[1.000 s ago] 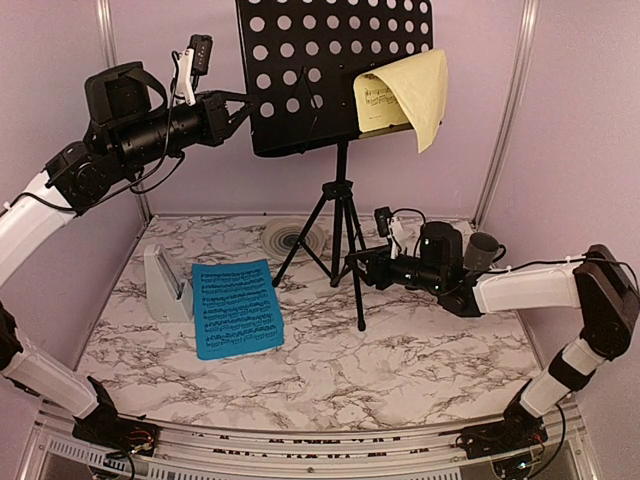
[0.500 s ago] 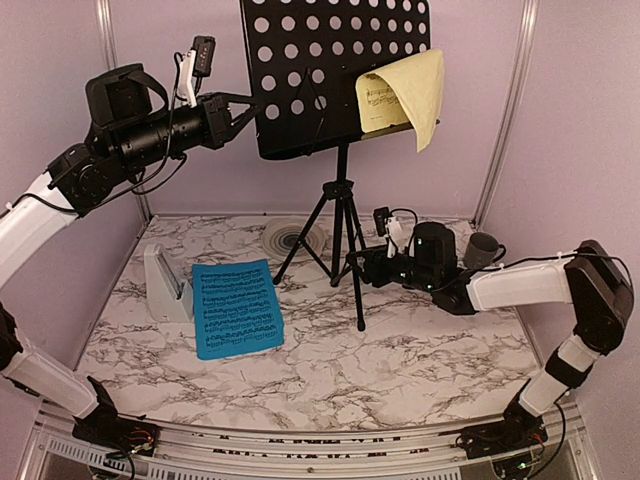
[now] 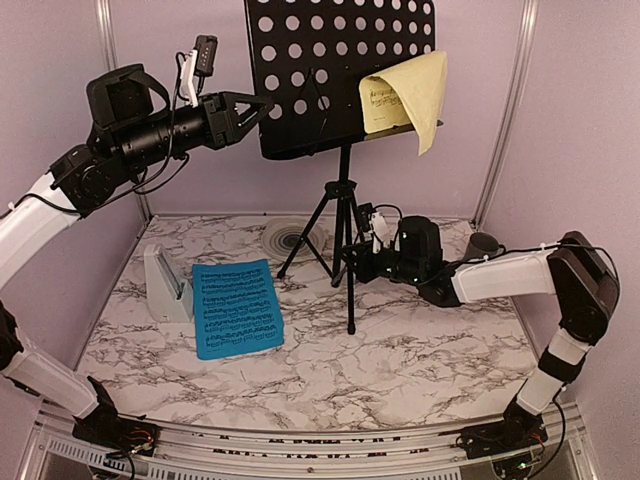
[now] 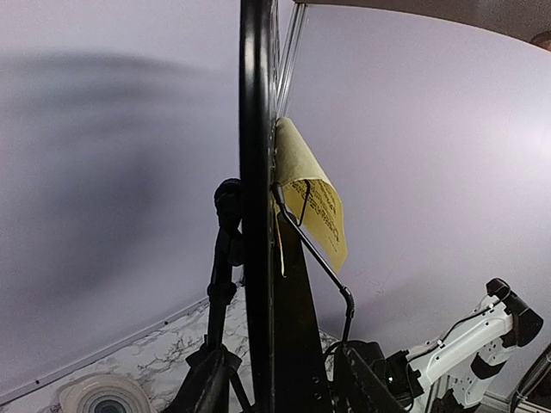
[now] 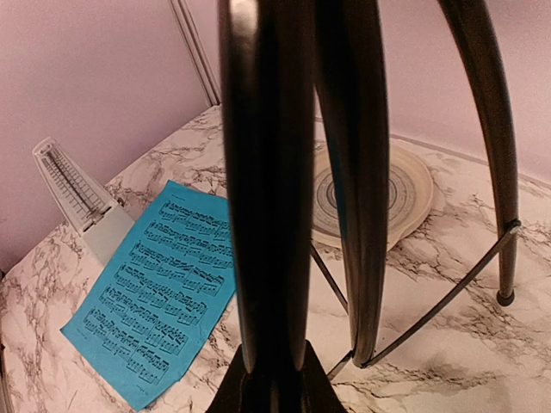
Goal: Pack up the instrument practice props
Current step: Adjust the music stand at the center of the board.
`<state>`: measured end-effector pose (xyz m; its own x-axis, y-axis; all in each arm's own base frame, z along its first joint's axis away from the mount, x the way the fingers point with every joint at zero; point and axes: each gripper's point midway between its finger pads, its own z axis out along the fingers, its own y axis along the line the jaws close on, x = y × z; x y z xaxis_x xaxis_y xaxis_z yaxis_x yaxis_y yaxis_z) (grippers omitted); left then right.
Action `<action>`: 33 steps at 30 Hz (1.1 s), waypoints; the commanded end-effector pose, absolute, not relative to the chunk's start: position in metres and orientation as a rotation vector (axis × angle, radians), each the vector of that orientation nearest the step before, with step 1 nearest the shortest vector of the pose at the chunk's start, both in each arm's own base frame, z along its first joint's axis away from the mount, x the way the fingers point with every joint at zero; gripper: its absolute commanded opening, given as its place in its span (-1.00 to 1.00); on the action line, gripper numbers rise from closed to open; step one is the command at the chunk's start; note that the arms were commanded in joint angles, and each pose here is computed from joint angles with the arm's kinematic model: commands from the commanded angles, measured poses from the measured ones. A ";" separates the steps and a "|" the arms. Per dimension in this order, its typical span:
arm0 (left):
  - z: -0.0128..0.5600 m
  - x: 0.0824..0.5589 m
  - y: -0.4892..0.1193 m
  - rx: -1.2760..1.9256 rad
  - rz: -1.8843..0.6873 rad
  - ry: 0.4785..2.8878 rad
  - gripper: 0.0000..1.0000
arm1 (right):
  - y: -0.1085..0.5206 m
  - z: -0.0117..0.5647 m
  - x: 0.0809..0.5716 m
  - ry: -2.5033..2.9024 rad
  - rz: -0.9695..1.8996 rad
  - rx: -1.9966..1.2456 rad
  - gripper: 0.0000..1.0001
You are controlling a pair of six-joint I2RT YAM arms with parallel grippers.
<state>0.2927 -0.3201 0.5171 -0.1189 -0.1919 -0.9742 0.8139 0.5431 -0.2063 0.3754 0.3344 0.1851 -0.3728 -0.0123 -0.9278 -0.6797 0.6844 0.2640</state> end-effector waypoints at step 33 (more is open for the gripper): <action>0.511 0.354 -0.310 0.478 -0.725 1.495 -0.35 | 0.288 0.215 0.294 1.762 0.741 -0.536 -1.00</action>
